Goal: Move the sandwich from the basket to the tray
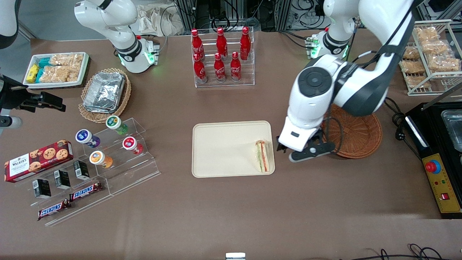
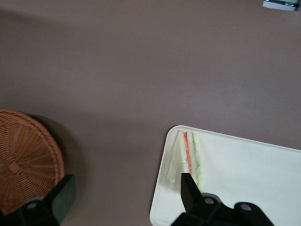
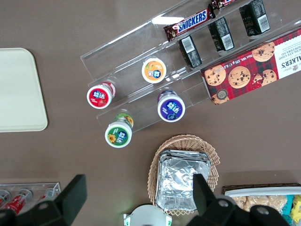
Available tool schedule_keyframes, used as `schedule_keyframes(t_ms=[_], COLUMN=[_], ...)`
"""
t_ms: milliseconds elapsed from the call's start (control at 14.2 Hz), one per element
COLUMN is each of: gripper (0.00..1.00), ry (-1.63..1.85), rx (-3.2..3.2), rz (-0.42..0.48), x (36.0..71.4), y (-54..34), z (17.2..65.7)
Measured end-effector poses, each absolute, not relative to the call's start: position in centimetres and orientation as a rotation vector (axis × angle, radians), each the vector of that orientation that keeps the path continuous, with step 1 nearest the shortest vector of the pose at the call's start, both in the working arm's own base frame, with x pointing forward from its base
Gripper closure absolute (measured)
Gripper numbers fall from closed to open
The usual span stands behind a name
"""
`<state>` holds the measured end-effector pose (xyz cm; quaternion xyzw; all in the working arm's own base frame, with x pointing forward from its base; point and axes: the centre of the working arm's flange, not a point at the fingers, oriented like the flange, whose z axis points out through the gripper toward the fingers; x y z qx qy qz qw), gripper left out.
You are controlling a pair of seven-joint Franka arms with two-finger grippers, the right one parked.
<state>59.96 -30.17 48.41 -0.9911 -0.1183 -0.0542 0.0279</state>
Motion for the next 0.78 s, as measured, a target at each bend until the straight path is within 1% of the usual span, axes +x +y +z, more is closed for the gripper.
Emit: schedule_keyframes(t_ms=[212,353,424,565,776], gripper=[0.0,0.0,0.0,0.0,0.0], ry=[-0.249,-0.146,-0.095,0.013,0.091], rx=[-3.13,-3.131,-3.128,-3.118,-3.105], rz=[-0.134,-0.147,-0.145,-0.102,-0.058], x=[60.4,59.8,59.4,58.9,59.1], y=[-22.6,-16.6,-14.0,-9.4,-4.0], z=[54.0,56.6,57.3,57.6,57.2])
